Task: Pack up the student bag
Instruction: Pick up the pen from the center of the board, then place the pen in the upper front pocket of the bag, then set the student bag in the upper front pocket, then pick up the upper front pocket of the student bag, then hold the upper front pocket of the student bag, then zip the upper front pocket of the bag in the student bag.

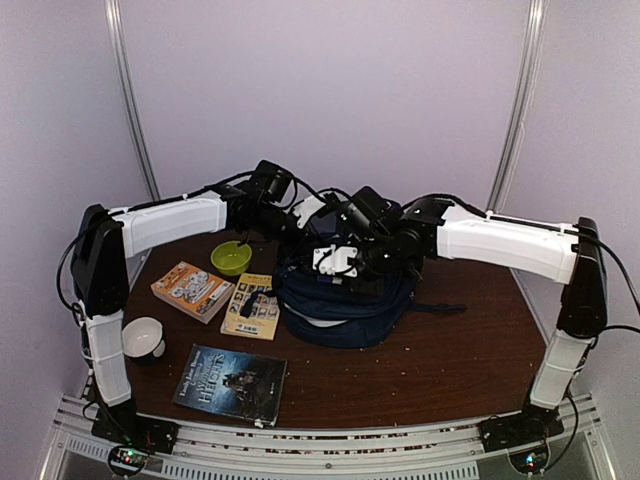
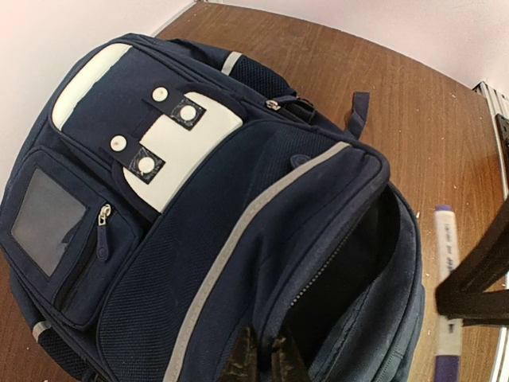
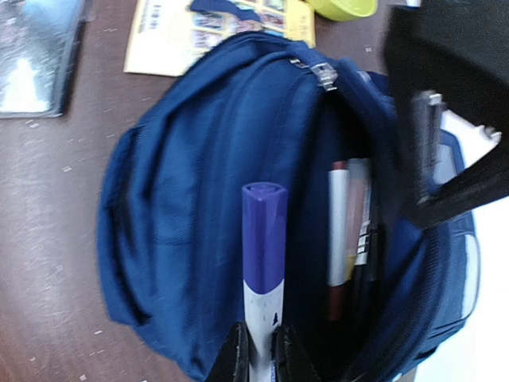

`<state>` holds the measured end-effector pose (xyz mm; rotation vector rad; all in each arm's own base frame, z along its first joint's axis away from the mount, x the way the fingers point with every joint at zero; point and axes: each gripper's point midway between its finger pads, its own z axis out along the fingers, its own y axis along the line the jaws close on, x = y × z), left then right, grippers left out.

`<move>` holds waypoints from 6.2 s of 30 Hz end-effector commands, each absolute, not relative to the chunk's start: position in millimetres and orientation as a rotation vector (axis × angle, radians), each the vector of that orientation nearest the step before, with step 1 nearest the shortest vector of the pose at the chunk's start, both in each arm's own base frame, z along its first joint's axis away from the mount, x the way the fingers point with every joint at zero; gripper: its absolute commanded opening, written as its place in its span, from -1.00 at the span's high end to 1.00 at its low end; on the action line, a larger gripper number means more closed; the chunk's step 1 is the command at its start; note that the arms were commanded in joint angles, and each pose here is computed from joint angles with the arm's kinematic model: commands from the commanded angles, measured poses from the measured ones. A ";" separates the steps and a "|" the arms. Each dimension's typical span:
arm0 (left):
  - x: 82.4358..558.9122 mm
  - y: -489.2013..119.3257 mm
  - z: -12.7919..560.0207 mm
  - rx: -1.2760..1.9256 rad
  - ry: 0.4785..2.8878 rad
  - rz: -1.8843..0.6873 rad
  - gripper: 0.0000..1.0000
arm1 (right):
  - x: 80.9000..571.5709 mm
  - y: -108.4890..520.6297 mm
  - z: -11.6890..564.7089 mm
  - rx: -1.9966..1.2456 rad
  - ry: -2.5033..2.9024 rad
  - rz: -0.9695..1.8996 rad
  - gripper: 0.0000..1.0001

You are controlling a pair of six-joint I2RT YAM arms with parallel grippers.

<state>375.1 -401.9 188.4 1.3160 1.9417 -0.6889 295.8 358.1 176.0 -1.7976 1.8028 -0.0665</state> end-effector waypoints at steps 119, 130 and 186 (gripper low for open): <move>264.9 -399.6 79.2 1.252 2.208 -0.779 0.54 | 343.0 214.1 132.1 -1.119 2.237 0.365 0.29; 257.6 -408.2 83.8 1.291 2.188 -0.858 1.00 | 341.5 217.9 71.2 -1.172 2.428 0.409 0.30; 283.6 -419.0 171.6 1.353 1.985 -0.651 0.29 | 256.1 225.3 123.9 -1.274 2.502 0.636 0.23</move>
